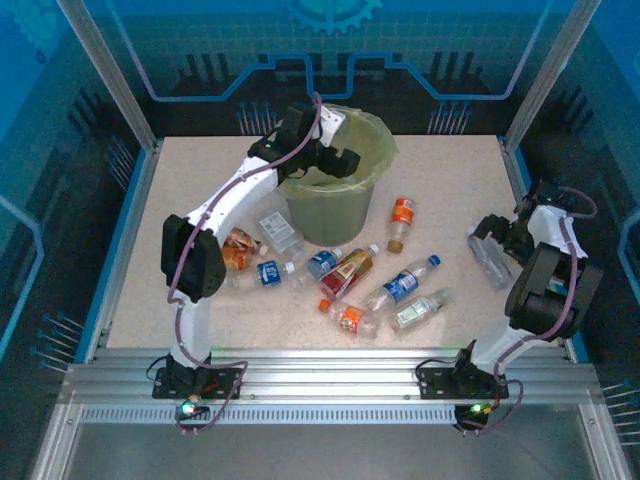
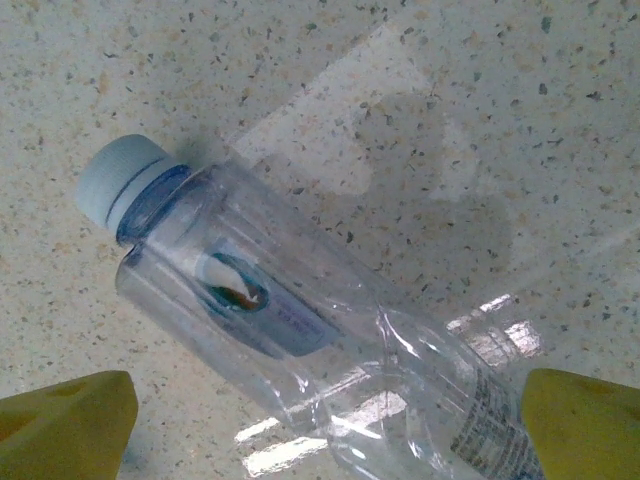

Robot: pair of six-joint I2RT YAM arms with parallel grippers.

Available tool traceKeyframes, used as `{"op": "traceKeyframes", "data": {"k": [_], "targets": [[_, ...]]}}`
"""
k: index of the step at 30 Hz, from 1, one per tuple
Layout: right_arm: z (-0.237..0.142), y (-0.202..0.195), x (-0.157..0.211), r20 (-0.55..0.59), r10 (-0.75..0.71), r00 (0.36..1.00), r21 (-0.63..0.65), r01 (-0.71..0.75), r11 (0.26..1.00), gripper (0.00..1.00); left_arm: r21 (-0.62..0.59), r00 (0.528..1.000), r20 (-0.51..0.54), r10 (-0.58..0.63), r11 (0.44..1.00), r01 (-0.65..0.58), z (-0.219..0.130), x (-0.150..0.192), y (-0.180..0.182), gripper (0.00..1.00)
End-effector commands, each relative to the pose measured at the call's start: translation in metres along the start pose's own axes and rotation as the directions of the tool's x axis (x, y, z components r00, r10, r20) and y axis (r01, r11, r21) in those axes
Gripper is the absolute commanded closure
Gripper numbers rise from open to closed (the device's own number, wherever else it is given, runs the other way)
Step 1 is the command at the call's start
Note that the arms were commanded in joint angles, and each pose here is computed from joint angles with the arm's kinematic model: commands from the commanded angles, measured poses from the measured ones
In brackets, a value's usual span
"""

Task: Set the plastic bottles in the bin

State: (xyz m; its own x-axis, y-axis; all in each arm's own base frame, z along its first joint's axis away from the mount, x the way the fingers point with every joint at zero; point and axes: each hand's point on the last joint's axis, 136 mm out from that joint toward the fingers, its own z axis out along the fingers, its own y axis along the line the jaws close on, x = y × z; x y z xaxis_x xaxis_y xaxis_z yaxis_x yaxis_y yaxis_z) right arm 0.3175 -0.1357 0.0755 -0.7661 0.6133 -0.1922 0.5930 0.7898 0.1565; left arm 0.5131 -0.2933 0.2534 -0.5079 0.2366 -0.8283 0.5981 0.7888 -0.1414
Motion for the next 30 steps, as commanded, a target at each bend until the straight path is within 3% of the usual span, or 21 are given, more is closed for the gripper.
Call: {"op": "traceKeyframes", "data": {"k": [1,8,18,30], "targets": [[0.007,-0.002,-0.012,0.001,-0.012,1.000,-0.001,0.012,1.000,0.00,-0.010,1.000,-0.003,0.003,1.000,-0.003,-0.008,-0.002,0.000,0.01],[0.021,0.005,-0.003,-0.045,-0.017,0.999,-0.045,0.015,0.999,0.00,-0.052,0.999,0.049,-0.007,0.999,0.009,-0.033,-0.023,0.001,0.01],[0.032,0.011,0.016,-0.096,-0.045,0.994,-0.036,0.041,0.998,0.00,-0.117,0.983,0.174,-0.059,0.990,0.081,-0.096,-0.057,-0.001,0.01],[0.037,0.011,0.034,-0.135,-0.079,0.988,0.035,0.084,0.996,0.00,-0.118,0.935,0.327,-0.137,0.976,0.185,-0.175,-0.065,-0.012,0.01]]}}
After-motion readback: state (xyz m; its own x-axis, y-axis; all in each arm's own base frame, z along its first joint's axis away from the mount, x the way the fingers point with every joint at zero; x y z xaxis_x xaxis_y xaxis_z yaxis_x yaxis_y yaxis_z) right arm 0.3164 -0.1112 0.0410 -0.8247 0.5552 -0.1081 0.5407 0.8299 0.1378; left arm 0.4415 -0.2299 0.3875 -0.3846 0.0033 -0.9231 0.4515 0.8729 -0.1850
